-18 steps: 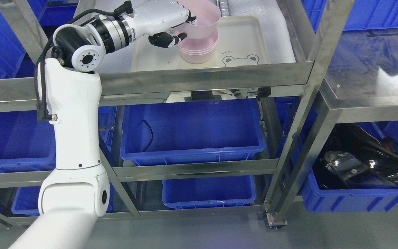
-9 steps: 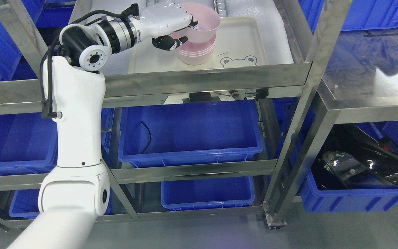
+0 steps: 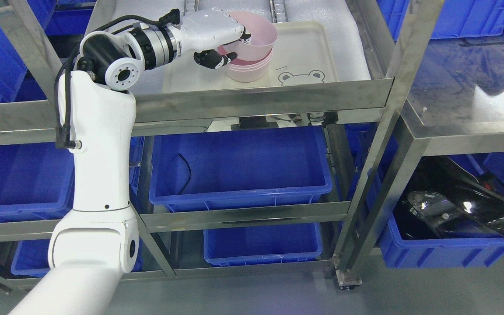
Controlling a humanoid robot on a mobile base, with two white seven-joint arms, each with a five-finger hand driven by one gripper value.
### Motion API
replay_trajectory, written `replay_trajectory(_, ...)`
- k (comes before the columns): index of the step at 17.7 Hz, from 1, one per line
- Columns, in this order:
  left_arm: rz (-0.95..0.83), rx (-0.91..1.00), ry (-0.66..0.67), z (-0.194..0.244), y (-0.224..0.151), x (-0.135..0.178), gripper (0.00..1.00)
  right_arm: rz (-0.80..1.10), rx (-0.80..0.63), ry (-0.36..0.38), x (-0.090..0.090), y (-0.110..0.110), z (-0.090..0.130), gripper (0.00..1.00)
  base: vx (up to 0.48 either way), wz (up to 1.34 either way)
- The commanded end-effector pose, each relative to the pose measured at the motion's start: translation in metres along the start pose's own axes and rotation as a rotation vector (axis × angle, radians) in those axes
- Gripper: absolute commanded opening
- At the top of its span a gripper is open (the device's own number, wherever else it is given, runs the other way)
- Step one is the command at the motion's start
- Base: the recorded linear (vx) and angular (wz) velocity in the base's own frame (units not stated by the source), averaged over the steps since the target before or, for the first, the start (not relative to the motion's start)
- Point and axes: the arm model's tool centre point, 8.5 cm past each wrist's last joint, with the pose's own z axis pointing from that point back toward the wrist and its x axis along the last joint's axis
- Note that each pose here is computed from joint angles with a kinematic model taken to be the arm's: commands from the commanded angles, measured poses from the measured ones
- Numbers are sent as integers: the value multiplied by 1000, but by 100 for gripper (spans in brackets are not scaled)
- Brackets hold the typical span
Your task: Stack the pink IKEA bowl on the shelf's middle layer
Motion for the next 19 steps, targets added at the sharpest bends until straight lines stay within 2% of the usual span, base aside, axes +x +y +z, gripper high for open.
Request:
replay_trajectory(1,26,-2,11,2,-7,-5,34,2,-16,10,-10,-10,0,100,0,0)
replay_trajectory(2,26,-5,14,3,-8,-6,49,2,-16,10,-10,-10,0,100,0,0)
replay_trajectory(3,25,-12,18,4,-10,-8,55,2,-16,10,-10,-10,0,100,0,0)
replay_trajectory(5,29,-9,31,11,-11,-15,78,2,-16,10,-10,-10,0,100,0,0)
replay_trajectory(8,62,60,28,17,-1,-17,99,2,-16,10,-10,-10,0,100,0,0)
replay_trajectory(10,193,222,-63,19,22,-11,100,2,-16,10,-10,-10,0,100,0,0)
replay_trajectory(13,508,467,-250,29,58,1,100,2,-16,10,-10,-10,0,100,0,0)
replay_trajectory(15,550,495,-309,28,64,13,100,2,-16,10,-10,-10,0,100,0,0)
replay_trajectory(17,604,496,-437,-2,52,58,100,2,-16,10,-10,-10,0,100,0,0)
replay_trajectory(19,645,427,-537,-36,11,130,100,2,-16,10,-10,-10,0,100,0,0)
